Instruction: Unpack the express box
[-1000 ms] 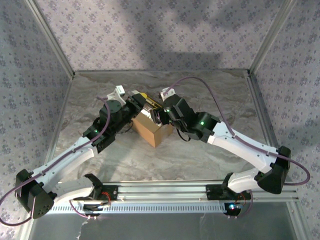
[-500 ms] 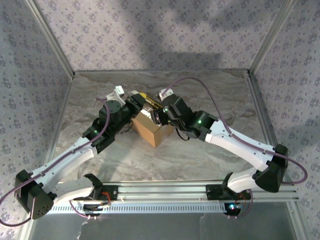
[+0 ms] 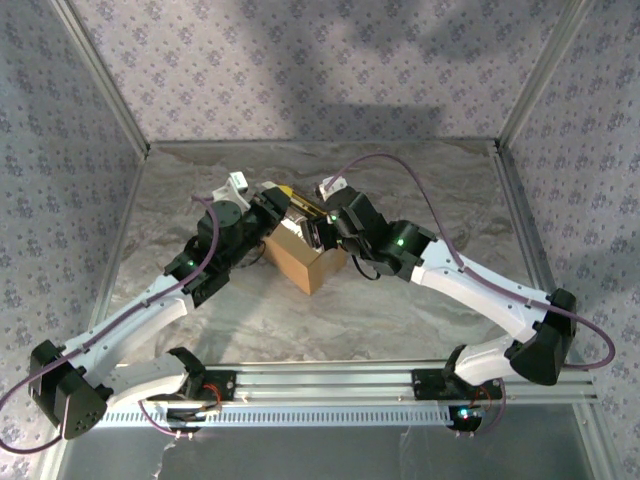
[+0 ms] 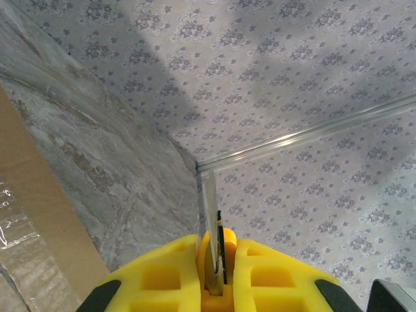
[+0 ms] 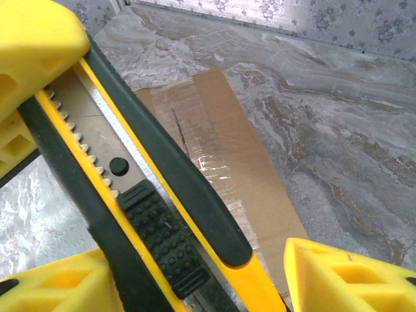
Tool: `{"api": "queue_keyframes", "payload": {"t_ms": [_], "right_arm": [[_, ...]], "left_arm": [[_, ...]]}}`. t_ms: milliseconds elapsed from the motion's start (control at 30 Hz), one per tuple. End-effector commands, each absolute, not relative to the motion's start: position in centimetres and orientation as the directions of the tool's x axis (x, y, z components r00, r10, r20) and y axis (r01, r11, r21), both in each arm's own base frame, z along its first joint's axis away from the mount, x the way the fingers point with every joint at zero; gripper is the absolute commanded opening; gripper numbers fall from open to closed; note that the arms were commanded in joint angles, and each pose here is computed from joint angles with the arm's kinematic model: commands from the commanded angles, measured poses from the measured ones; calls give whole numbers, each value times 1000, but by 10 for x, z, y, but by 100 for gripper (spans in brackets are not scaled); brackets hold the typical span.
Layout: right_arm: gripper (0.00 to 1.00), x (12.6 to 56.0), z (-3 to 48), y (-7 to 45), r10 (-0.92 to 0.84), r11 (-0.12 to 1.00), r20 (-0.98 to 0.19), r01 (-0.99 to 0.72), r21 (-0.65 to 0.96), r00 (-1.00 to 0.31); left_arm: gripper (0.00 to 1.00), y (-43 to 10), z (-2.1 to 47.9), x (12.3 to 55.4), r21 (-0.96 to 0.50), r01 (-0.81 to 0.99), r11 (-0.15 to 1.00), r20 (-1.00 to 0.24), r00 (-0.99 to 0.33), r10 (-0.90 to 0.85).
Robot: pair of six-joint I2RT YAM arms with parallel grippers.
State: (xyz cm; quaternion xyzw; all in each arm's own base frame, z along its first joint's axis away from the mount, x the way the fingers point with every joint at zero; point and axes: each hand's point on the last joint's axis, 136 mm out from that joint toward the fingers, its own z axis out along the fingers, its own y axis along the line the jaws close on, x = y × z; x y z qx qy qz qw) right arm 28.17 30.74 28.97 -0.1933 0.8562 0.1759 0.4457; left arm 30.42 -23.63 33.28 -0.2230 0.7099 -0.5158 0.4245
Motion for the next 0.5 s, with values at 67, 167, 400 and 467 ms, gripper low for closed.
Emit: {"api": "queue_keyframes", "payload": {"t_ms": [67, 167, 400, 467], "right_arm": [[48, 286, 305, 297, -154, 878, -851, -465, 116, -503], [37, 285, 303, 297, -161, 879, -849, -465, 109, -503], [16, 283, 302, 294, -171, 882, -844, -461, 99, -508], [10, 282, 303, 293, -170, 883, -844, -460, 99, -509]], "left_arm": [[0, -232, 348, 300, -943, 129, 308, -328, -533, -780], [0, -231, 344, 301, -941, 121, 315, -329, -531, -781], [0, -229, 336, 302, -939, 100, 330, -332, -526, -783], [0, -228, 334, 302, -937, 91, 336, -332, -525, -784]]}}
